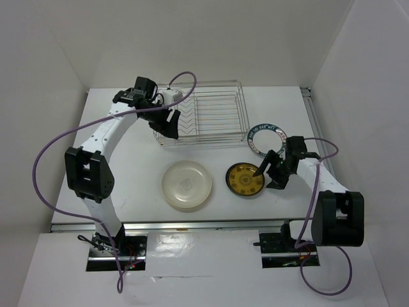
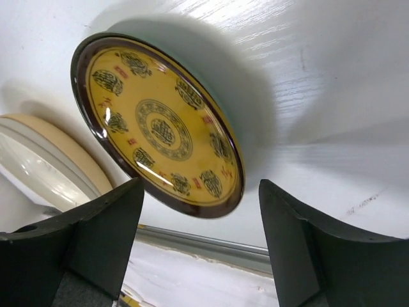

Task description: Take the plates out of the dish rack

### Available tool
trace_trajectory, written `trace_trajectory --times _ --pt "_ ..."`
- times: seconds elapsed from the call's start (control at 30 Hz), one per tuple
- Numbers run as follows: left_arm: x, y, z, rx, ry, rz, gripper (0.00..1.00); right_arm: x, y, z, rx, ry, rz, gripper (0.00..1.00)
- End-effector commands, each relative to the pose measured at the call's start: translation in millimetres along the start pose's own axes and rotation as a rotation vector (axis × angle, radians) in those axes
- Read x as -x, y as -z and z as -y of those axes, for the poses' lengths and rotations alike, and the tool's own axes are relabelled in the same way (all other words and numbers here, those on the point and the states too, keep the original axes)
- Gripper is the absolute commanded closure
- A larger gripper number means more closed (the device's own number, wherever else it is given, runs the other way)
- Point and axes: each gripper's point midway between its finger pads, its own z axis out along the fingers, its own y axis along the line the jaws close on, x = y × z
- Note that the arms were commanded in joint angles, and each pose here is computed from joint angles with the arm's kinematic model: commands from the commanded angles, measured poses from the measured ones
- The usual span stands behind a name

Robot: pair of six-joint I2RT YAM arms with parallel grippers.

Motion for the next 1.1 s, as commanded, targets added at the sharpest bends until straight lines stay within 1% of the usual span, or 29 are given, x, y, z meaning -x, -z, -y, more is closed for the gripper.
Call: trace_trajectory --times 0.0,0.03,0.17,0.27,0.33,0.4,0.43,0.47,0.5,0.53,0.57,0.6,0.63,0.7,0.73,0.77,0.8,0.83,0.87,0.9,0.93,0.97,1.03,1.07 --pt "6 10 11 -0.028 -0.028 0.027 0.23 3 6 -1 -0.091 0.009 0.004 0.2" --pt "6 10 11 -0.028 -0.027 0.027 0.23 -4 2 1 -0.109 -0.002 -0.028 0.2" --pt "7 9 10 -0.028 -0.028 0.027 0.23 -5 -11 1 -0.172 0.029 -0.034 0.2" --pt "6 9 6 -0.011 -0.037 0.022 0.23 0 -16 -13 -0.154 0.065 -0.029 0.2" --pt "9 17 6 0.017 -0.047 0.034 0.23 10 -13 -21 -0.168 0.073 -0.001 0.2" --pt "12 22 -1 0.055 -0.038 0.054 0.23 15 -4 -22 -0.224 0.106 0.056 0.2" --pt "12 31 -9 0.115 -0.017 0.069 0.23 26 6 -31 -0.229 0.097 0.112 0.2" --pt "14 36 -15 0.165 -0.007 0.086 0.23 30 15 -29 -0.257 0.085 0.146 0.19" --pt "19 40 -29 0.24 0.036 0.131 0.23 43 29 -29 -0.278 0.071 0.234 0.15" --pt "18 55 -57 0.399 0.073 0.146 0.23 52 40 -35 -0.277 0.075 0.285 0.13" --pt "22 73 -69 0.492 0.095 0.192 0.23 58 49 -37 -0.278 0.068 0.326 0.1" --pt "20 88 -87 0.585 0.135 0.216 0.18 71 64 -35 -0.283 0.048 0.396 0.08" --pt "16 105 -111 0.731 0.192 0.242 0.15 79 73 -38 -0.279 0.062 0.43 0.0" --pt "7 135 -134 0.879 0.246 0.263 0.09 91 87 -31 -0.288 0.045 0.461 0.0" --pt "0 142 -143 0.938 0.275 0.257 0.05 96 91 -25 -0.315 0.037 0.467 0.0" --pt "-7 160 -156 1.054 0.314 0.256 0.03 106 102 -25 -0.33 0.018 0.49 0.0" --pt "-15 170 -160 1.105 0.329 0.248 0.01 103 109 -12 -0.394 -0.006 0.466 0.0" --pt "-25 179 -165 1.15 0.358 0.239 0.01 112 115 7 -0.487 -0.062 0.48 0.0" --pt "-33 187 -167 1.202 0.368 0.224 0.0 121 129 7 -0.516 -0.107 0.516 0.0" --pt "-40 193 -171 1.231 0.395 0.231 0.0 123 137 14 -0.566 -0.142 0.522 0.0" --pt "-46 200 -174 1.255 0.411 0.235 0.0 117 145 33 -0.677 -0.176 0.492 0.0" --pt "-56 202 -172 1.259 0.427 0.231 0.0 124 157 35 -0.691 -0.243 0.527 0.0" --pt "-66 205 -172 1.261 0.452 0.24 0.0 114 169 52 -0.774 -0.294 0.505 0.0" --pt "-77 205 -171 1.259 0.474 0.237 0.0 112 170 54 -0.789 -0.317 0.51 0.0"
